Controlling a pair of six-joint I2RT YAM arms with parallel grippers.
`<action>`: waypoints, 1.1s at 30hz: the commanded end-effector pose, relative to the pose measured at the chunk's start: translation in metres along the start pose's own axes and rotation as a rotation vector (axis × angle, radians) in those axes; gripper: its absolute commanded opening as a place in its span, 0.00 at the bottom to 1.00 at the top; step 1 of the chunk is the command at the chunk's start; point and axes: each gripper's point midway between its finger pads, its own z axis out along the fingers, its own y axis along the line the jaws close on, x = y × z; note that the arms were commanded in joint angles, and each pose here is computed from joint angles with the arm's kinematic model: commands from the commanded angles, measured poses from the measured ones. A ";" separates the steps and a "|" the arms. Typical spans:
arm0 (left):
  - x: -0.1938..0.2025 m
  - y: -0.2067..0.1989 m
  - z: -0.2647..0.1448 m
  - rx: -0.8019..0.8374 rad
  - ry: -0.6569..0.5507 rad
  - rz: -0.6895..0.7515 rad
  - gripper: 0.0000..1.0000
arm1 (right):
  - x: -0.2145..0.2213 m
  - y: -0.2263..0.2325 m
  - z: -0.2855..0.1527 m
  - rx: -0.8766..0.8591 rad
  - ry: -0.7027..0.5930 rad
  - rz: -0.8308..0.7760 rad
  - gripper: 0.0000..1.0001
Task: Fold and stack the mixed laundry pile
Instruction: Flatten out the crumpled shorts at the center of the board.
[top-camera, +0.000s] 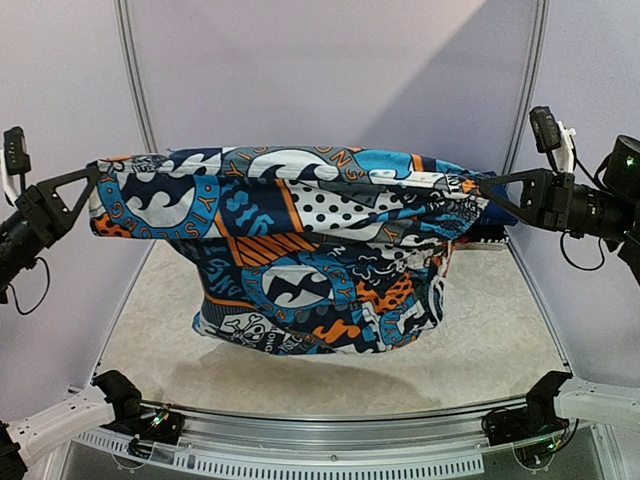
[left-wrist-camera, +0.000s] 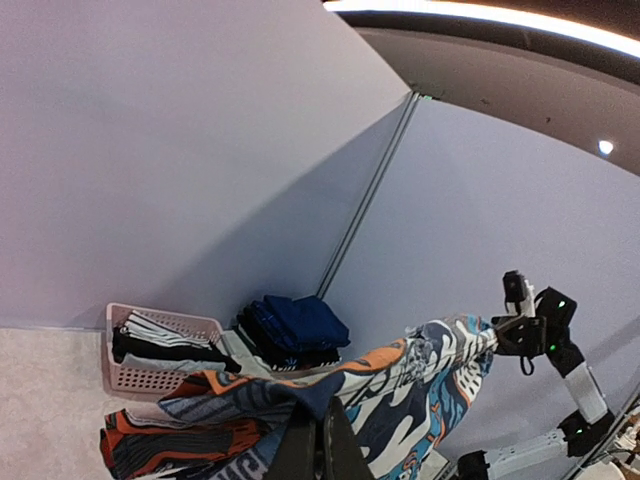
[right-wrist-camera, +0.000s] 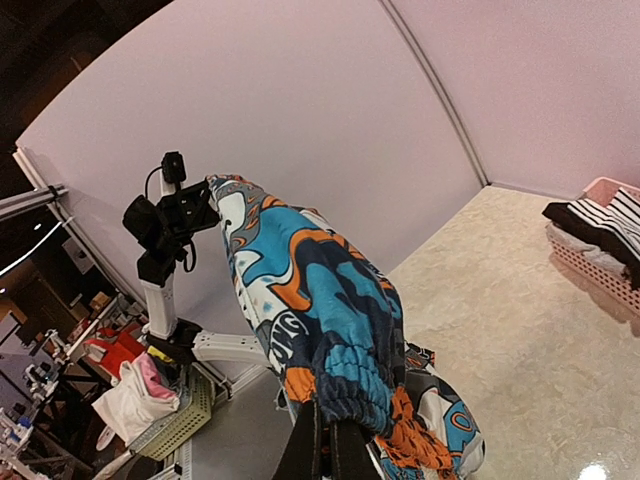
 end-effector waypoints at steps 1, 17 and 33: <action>-0.034 -0.019 -0.014 0.031 -0.081 -0.013 0.00 | 0.001 0.013 0.005 -0.017 -0.004 0.032 0.00; 0.172 0.218 0.136 -0.773 0.553 0.073 0.51 | 0.101 -0.298 -0.012 1.003 0.119 0.336 0.24; 0.272 0.237 0.136 -0.604 0.698 0.074 0.95 | 0.134 -0.332 0.004 0.956 0.246 0.349 0.83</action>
